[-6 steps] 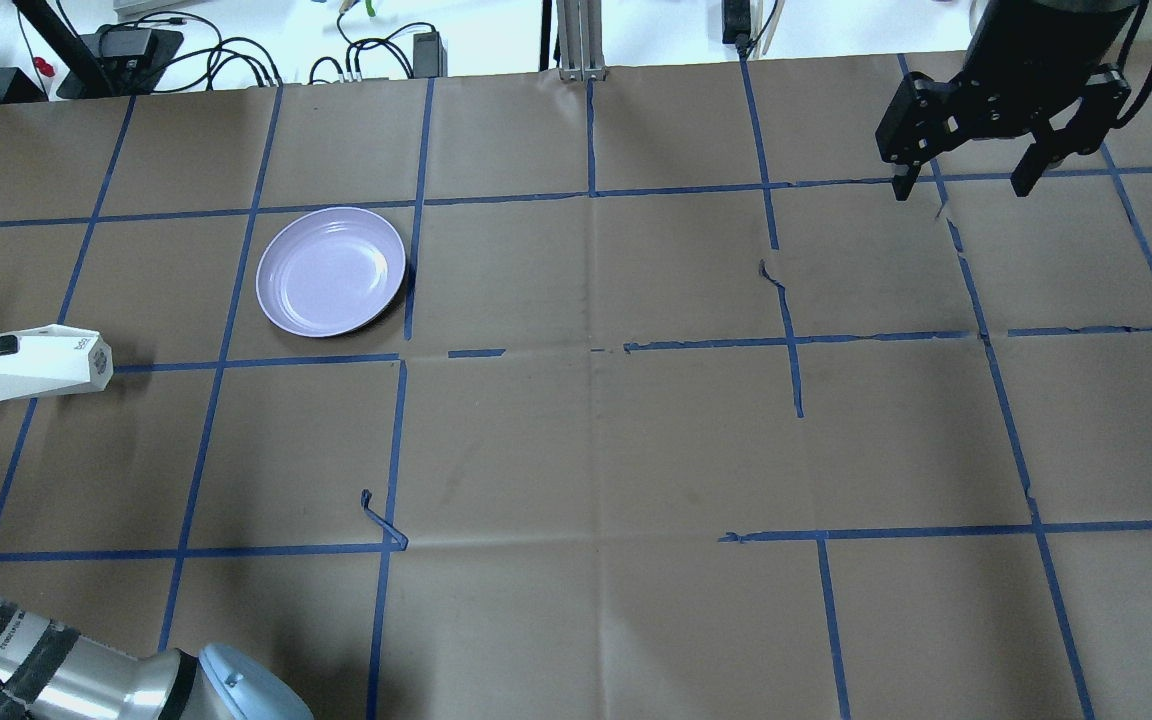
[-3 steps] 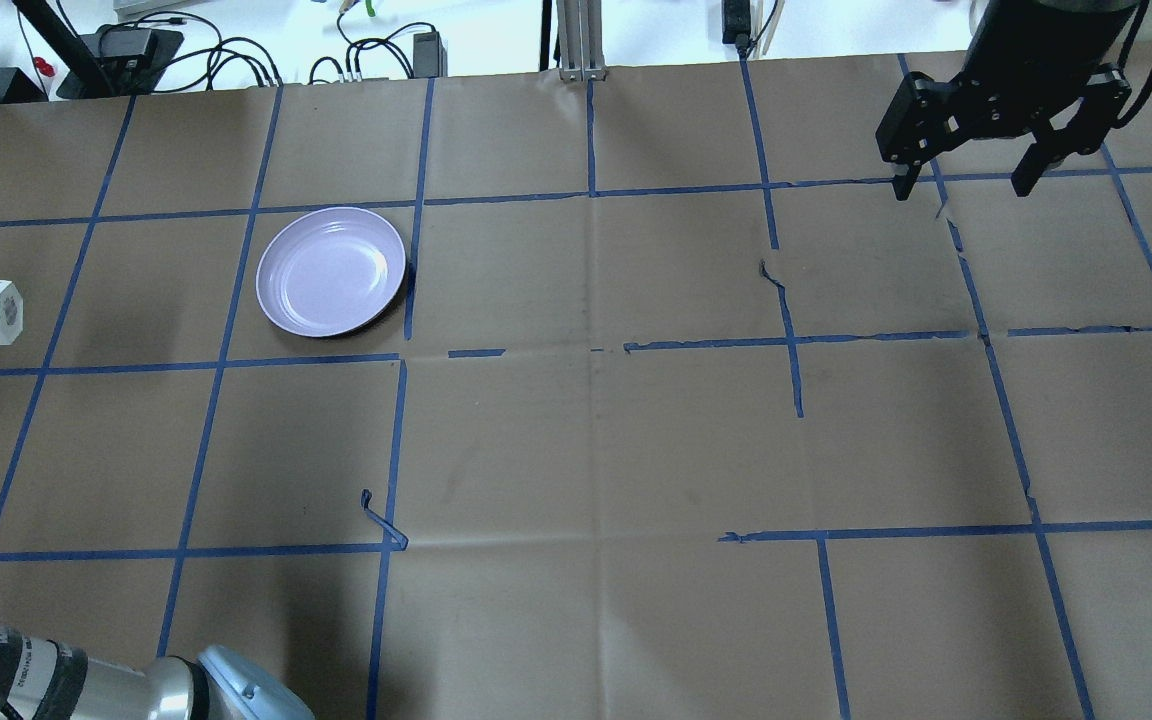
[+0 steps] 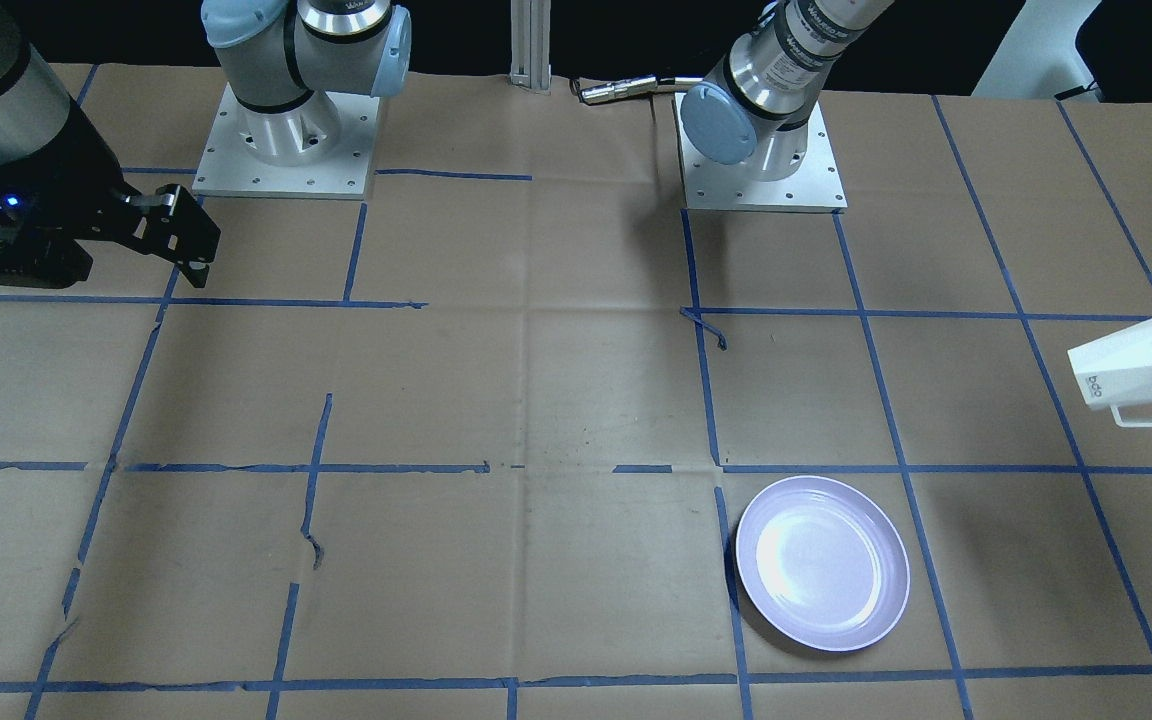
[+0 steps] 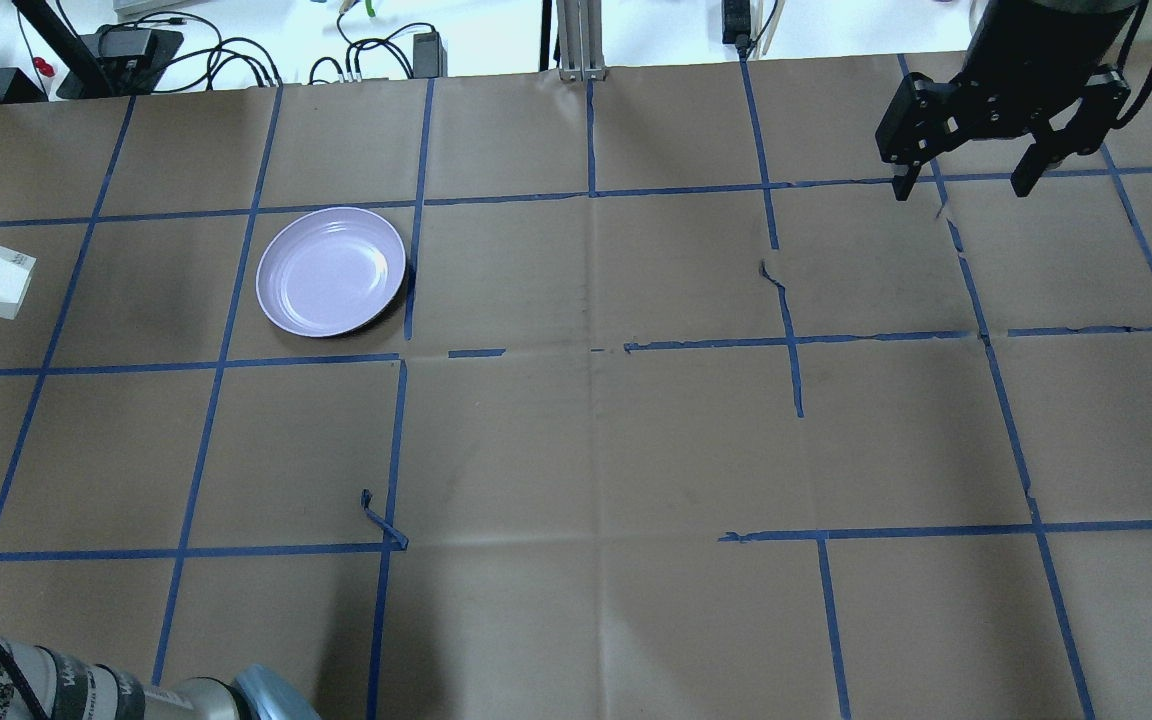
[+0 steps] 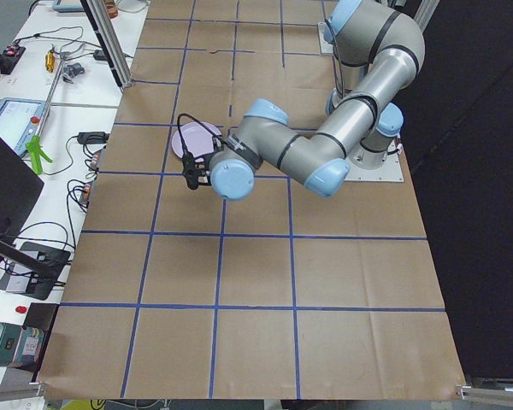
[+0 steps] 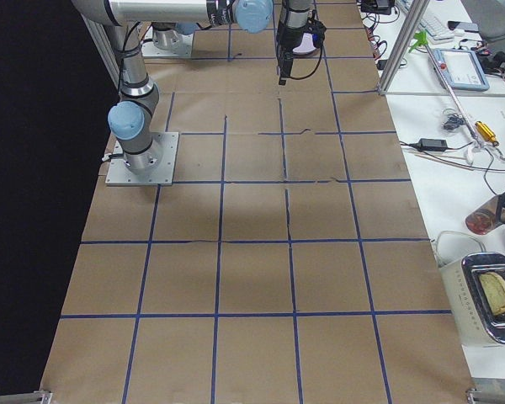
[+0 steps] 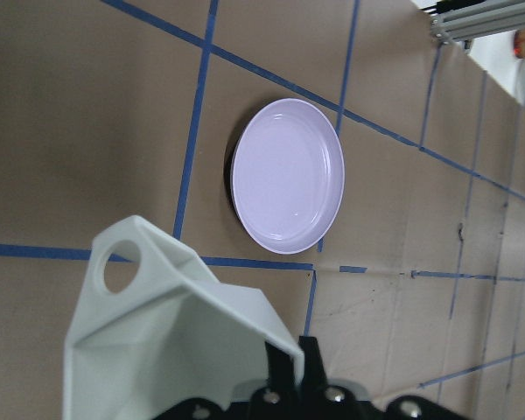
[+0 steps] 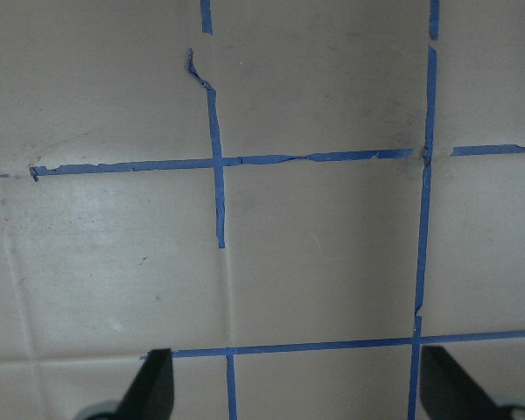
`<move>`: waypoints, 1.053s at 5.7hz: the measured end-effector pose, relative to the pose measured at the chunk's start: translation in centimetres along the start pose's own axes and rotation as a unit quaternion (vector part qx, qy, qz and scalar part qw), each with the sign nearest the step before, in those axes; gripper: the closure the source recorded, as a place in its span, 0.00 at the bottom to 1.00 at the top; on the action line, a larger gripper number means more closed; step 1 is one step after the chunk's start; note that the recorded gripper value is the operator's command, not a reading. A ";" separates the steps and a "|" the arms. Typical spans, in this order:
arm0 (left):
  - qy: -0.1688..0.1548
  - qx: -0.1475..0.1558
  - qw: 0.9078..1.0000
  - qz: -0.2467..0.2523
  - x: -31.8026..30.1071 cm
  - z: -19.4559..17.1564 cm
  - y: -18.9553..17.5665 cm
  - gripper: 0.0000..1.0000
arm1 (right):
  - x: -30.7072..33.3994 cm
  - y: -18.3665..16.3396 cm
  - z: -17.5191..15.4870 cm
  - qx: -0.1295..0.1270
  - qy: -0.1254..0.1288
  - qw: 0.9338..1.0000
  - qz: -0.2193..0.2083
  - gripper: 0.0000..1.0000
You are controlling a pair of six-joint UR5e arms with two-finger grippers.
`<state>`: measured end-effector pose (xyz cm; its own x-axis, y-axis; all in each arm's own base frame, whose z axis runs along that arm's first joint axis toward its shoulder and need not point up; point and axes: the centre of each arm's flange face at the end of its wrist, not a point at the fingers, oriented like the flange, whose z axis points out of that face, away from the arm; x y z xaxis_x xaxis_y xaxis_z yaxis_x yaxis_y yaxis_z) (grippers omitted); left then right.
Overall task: Flip cup and place on plate
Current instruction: 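Lift the white cup with the left gripper and rotate it upright, then carry the cup over the plate and lower it onto the plate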
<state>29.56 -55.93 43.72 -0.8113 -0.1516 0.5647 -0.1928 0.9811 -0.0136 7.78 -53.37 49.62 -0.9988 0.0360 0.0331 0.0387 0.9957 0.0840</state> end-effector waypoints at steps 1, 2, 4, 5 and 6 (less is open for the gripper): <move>-0.089 -0.003 0.996 0.015 7.7 3.5 -3.0 1.00 | 0.0 0.0 0.0 0.000 0.000 1.000 0.000 0.00; -0.167 0.000 0.986 0.028 15.8 8.5 -4.7 1.00 | 0.0 0.0 0.0 0.000 0.000 1.000 0.000 0.00; -0.288 0.038 0.954 0.072 29.6 18.2 -2.9 1.00 | 0.0 0.0 0.0 0.000 0.000 1.000 0.000 0.00; -0.318 0.060 0.942 0.090 32.4 22.1 -1.1 1.00 | 0.0 0.0 0.0 0.000 0.000 1.000 0.000 0.00; -0.329 0.073 0.936 0.100 32.3 25.4 -0.1 1.00 | 0.0 0.0 0.0 0.000 0.000 1.000 0.000 0.00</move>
<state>-10.68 -63.93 41.02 -0.9943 -0.0543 -0.0920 -0.0345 0.9781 -0.2051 7.78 -53.37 49.61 -0.9988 0.0359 0.0330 0.0386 0.9957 0.0842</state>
